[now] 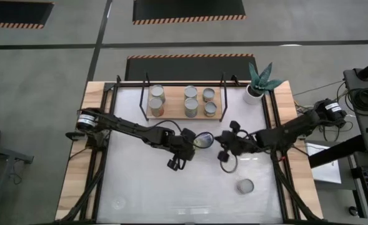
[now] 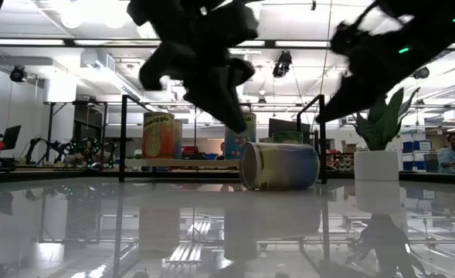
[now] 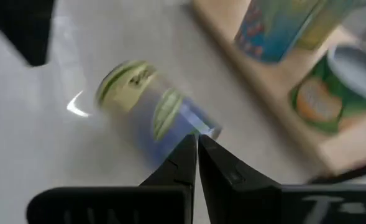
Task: Pick and place cans onto a shelf
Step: Put the canned peas on the shelf
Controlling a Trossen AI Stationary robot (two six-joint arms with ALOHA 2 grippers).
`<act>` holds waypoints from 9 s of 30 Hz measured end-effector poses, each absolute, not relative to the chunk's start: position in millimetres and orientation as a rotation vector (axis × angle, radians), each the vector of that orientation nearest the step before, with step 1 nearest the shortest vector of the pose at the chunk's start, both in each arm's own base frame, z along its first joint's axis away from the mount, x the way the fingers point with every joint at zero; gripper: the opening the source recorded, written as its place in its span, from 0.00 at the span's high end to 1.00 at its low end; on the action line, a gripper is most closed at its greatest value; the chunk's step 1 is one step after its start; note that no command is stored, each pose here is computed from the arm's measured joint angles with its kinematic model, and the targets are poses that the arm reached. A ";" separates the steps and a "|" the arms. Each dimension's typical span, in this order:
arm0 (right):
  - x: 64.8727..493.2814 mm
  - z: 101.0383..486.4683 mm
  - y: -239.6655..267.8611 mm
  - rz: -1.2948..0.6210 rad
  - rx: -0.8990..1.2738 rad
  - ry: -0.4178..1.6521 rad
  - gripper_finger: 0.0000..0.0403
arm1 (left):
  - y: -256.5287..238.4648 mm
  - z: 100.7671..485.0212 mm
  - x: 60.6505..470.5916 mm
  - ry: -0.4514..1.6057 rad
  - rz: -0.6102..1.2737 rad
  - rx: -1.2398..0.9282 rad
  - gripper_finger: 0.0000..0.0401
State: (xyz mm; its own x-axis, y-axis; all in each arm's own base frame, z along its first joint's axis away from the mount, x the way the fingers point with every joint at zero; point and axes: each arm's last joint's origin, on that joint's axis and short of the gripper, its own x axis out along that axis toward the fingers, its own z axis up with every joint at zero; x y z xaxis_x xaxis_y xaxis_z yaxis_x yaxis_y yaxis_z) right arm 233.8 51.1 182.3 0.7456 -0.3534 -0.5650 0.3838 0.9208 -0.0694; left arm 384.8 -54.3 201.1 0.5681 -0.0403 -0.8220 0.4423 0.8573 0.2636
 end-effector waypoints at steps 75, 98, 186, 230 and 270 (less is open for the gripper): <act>314.9 178.5 31.5 -0.216 -0.266 0.280 0.25 | -32.8 265.1 309.9 0.534 0.127 0.088 0.46; 311.9 172.7 36.8 -0.214 -0.243 0.328 0.25 | -39.0 262.0 359.3 0.742 0.174 0.219 0.04; 313.9 176.7 42.3 -0.175 -0.193 0.299 0.18 | -32.9 247.3 364.6 0.752 0.122 0.101 0.23; 286.1 205.6 37.5 -0.192 -0.102 0.394 0.12 | 75.9 287.4 327.5 1.203 -0.076 0.486 0.23; 286.7 197.8 37.5 -0.191 -0.118 0.442 0.12 | -63.3 231.5 364.3 1.148 -0.530 0.411 0.22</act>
State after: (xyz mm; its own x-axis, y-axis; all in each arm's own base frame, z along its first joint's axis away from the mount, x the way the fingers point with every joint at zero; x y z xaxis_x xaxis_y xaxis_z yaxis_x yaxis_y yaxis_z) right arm 286.7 37.5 197.8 0.8866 -0.2084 -0.4129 0.1573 0.9754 -0.1545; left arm 364.3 -63.3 231.5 0.3118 -0.1839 -0.9322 0.5902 0.8064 0.0383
